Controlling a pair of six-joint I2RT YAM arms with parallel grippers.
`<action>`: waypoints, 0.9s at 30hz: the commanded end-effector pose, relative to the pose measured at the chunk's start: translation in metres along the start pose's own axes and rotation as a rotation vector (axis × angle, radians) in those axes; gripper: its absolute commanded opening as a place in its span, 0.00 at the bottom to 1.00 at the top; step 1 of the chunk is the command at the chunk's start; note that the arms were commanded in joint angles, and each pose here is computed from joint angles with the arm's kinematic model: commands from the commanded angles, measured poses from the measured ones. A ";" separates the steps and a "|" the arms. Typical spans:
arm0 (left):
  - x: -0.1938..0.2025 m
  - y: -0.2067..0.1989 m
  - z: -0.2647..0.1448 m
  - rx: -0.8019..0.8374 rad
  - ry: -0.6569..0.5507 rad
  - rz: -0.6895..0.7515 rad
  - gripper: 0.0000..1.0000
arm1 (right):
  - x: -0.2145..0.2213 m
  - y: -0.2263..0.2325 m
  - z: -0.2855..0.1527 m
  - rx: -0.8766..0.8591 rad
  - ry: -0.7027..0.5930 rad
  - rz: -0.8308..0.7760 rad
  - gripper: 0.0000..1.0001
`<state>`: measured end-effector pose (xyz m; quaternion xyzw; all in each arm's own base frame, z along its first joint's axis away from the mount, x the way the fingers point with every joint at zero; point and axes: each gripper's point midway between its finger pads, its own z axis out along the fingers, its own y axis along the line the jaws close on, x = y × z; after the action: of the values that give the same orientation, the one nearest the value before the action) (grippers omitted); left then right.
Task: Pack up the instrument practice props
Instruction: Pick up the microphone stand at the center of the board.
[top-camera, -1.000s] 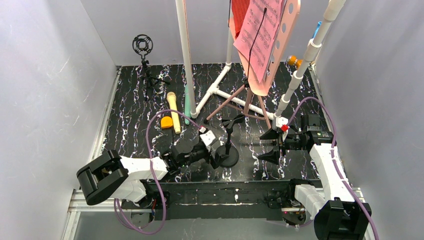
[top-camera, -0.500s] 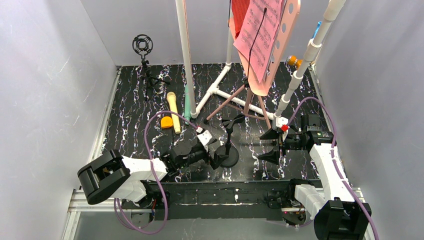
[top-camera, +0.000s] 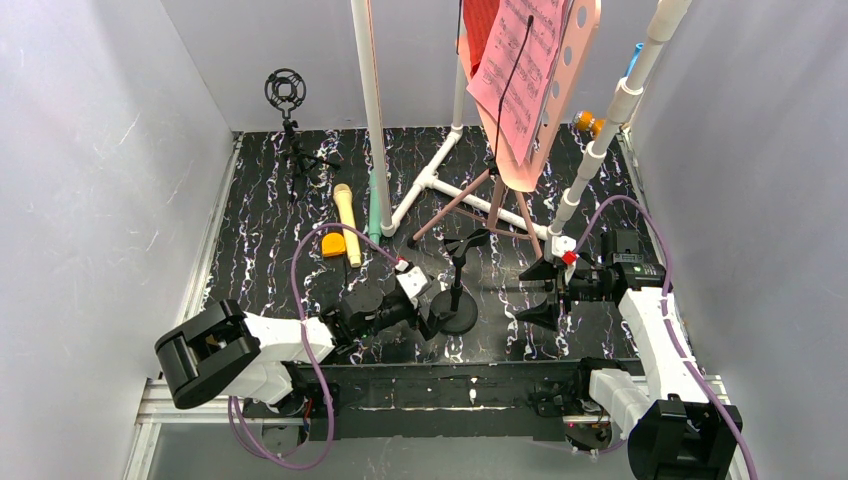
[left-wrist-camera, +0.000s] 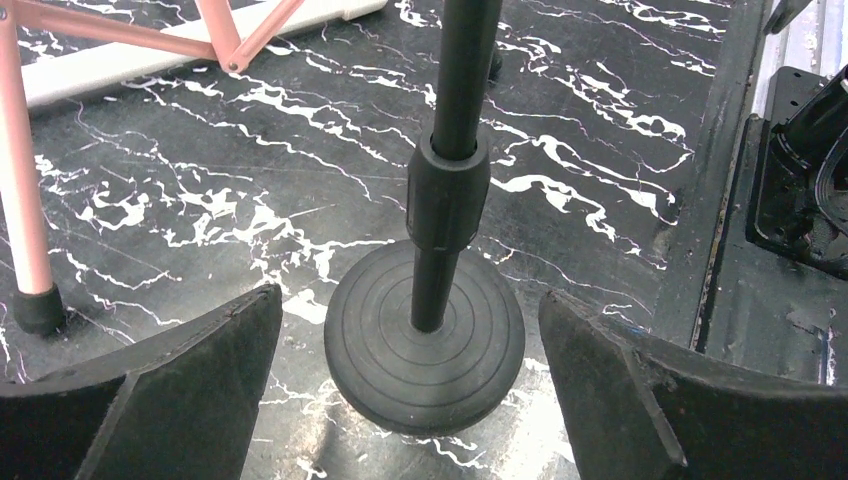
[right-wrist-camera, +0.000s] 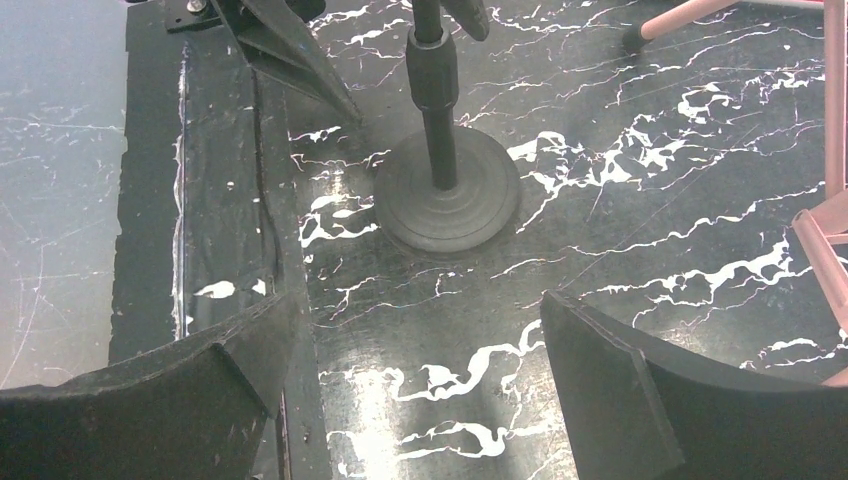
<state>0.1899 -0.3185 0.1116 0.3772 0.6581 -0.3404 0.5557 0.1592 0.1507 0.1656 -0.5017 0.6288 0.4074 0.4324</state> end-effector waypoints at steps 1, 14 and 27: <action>-0.031 -0.004 0.011 0.031 -0.085 0.059 1.00 | -0.004 0.004 0.001 -0.015 -0.030 -0.006 1.00; -0.046 -0.021 0.040 0.114 -0.119 -0.030 0.35 | -0.004 0.004 0.000 -0.015 -0.030 -0.013 1.00; -0.145 -0.061 0.050 0.155 -0.309 -0.467 0.00 | -0.014 0.014 0.002 -0.056 -0.068 0.026 1.00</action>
<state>0.1816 -0.3860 0.1587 0.2780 0.6701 -0.4765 0.4966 0.1525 0.1532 0.1669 -0.4970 0.6244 0.4230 0.4291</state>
